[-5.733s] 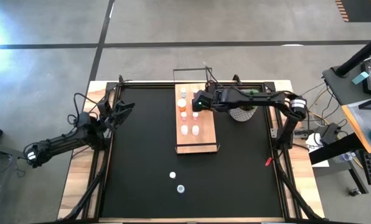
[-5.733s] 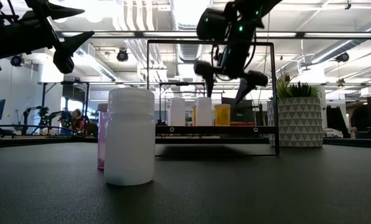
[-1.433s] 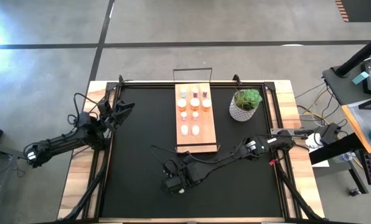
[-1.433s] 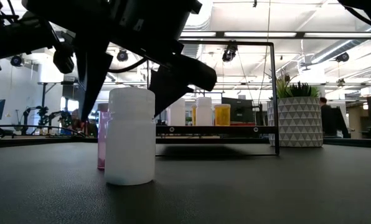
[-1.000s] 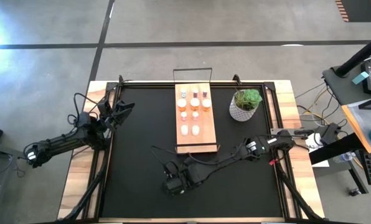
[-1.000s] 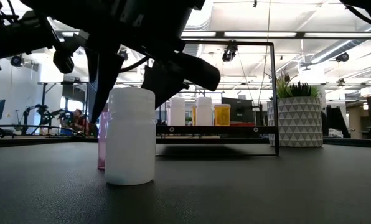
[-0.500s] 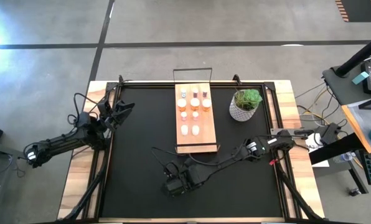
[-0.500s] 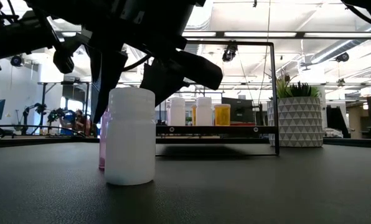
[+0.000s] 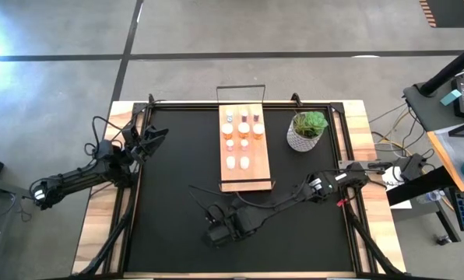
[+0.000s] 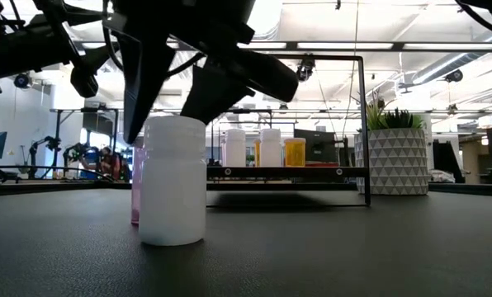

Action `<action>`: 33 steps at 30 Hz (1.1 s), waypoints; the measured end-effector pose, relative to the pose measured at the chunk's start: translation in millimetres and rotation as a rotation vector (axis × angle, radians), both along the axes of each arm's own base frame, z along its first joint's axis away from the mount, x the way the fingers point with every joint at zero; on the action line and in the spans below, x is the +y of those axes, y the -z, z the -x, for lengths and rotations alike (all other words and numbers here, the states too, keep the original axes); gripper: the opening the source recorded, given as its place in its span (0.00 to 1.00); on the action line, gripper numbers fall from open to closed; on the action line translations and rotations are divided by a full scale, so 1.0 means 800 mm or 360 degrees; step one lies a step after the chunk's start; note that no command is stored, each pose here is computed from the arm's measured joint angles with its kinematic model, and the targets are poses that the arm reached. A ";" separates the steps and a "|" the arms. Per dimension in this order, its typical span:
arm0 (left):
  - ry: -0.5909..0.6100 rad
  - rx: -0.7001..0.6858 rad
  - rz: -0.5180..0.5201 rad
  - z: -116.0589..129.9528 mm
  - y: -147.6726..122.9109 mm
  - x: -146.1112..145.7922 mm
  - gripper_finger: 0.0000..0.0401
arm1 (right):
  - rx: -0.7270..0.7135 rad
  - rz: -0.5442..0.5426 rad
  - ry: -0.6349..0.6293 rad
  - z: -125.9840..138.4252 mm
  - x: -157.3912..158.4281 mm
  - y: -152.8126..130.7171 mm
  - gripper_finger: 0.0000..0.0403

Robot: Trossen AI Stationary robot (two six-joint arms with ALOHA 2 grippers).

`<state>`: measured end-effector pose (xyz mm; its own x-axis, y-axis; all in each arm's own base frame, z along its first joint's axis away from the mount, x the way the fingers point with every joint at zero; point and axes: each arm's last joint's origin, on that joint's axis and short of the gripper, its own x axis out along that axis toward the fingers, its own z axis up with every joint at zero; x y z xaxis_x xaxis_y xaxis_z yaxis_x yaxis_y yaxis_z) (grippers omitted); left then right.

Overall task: Pick and place medicine bottles onto shelf by color
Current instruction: Put the pink pill bottle on the shelf aligned with the pink pill bottle

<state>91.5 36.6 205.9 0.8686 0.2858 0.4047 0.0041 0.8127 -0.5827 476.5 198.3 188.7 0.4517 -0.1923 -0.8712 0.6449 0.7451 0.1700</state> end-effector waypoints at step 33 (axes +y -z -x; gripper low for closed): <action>0.0000 0.0000 0.0000 0.000 0.000 0.000 0.56 | -0.0010 -0.0002 0.0002 -0.002 -0.001 0.007 0.19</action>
<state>91.5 36.6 205.9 0.8686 0.2856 0.4049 0.0044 0.8127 -0.5826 477.8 197.5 182.8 0.4571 -0.1919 -0.8684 0.6448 0.7440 0.1750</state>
